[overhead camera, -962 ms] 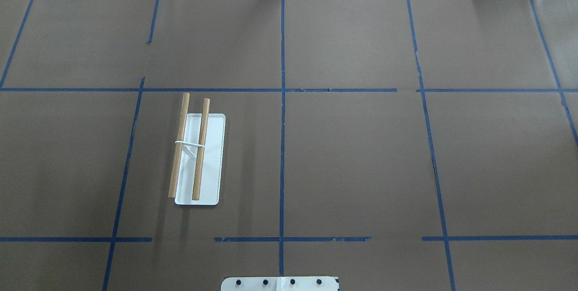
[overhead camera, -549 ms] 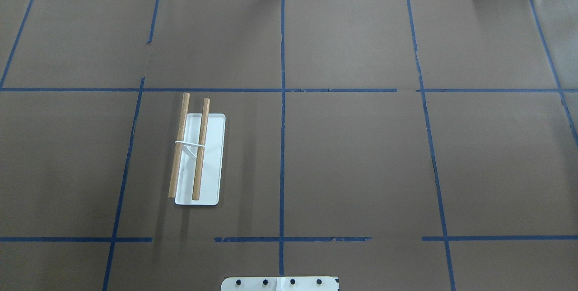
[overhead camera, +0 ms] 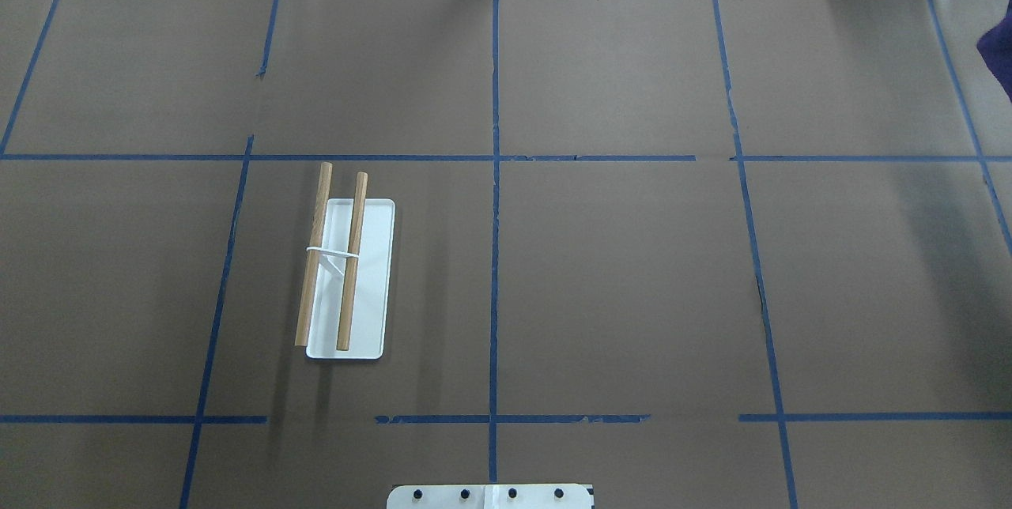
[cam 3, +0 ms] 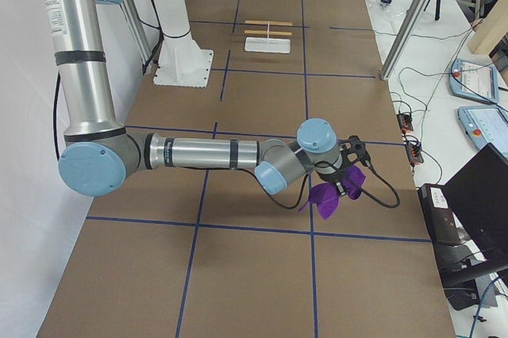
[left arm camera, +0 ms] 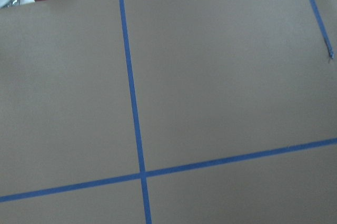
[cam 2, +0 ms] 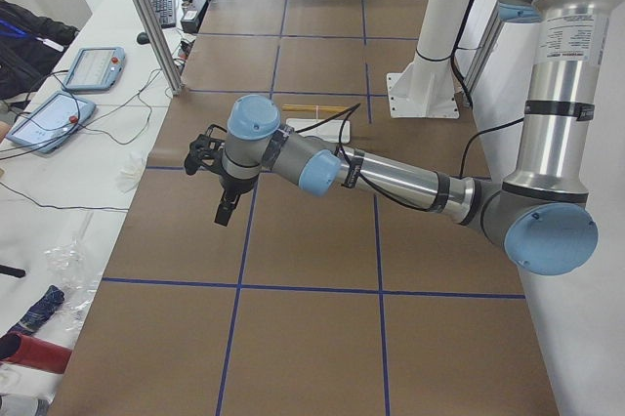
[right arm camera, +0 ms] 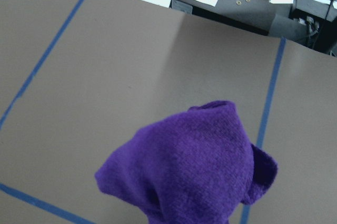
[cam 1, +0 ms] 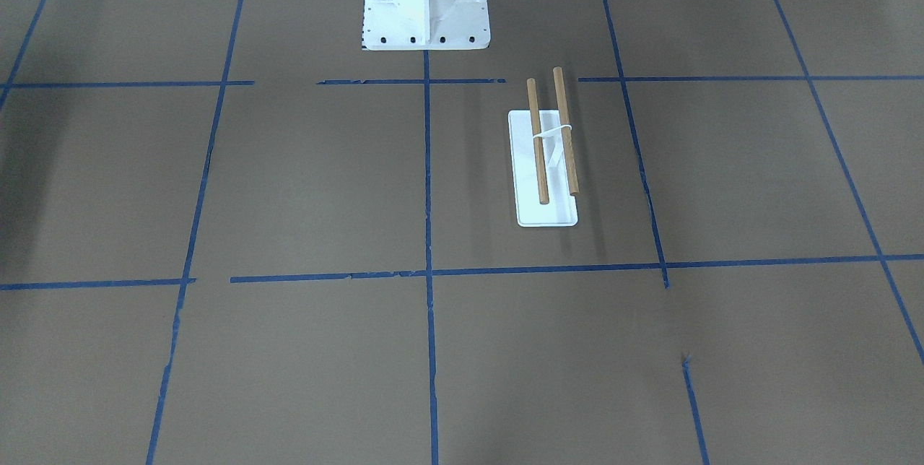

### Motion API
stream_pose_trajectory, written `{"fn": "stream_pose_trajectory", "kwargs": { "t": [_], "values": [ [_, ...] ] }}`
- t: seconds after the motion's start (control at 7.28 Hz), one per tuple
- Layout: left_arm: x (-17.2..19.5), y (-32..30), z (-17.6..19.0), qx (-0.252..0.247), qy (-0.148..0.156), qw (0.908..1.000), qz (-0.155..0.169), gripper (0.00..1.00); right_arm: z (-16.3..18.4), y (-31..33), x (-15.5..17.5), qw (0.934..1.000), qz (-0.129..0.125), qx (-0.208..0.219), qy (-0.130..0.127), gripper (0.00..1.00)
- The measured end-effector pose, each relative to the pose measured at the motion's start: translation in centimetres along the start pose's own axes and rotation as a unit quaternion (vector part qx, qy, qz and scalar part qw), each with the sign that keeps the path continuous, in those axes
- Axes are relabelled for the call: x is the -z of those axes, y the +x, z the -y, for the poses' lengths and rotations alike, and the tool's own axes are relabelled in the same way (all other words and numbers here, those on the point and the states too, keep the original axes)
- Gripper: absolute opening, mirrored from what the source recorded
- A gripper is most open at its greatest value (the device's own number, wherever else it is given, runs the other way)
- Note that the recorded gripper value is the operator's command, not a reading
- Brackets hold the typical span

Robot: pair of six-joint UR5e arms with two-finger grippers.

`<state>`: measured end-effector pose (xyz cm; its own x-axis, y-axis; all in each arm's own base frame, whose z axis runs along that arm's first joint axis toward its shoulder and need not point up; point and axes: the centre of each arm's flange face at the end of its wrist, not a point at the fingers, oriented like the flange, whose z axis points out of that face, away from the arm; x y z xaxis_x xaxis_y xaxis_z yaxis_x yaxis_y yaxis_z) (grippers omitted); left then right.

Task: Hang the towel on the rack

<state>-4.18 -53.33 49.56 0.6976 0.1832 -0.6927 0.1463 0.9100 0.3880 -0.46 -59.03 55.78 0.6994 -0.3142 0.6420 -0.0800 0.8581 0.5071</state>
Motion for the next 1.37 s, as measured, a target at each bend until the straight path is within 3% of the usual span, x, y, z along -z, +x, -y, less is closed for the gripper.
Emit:
{"fn": "stream_pose_trajectory", "kwargs": {
  "t": [0.41, 0.69, 0.96, 1.37],
  "values": [
    [-4.1, 5.6, 1.2, 0.005, 0.091, 0.9955, -0.024, 1.0, 6.4, -14.5, -3.7, 0.9996, -0.007, 0.004, 0.027, 0.0],
    [-6.0, 12.5, 3.5, 0.066, 0.13, 0.9872, -0.064, 0.99, 10.5, -25.8, -3.3, 0.9997, 0.004, -0.007, 0.024, 0.0],
    [-6.0, 19.7, 5.4, 0.154, 0.145, 0.966, -0.149, 0.98, 10.7, -37.4, -0.8, 0.9993, 0.024, -0.006, 0.029, 0.0],
    [-5.1, 32.1, 7.3, 0.252, 0.115, 0.9247, -0.261, 0.96, 7.0, -51.4, 2.2, 0.9977, 0.049, 0.024, 0.042, 0.0]
  ]
}}
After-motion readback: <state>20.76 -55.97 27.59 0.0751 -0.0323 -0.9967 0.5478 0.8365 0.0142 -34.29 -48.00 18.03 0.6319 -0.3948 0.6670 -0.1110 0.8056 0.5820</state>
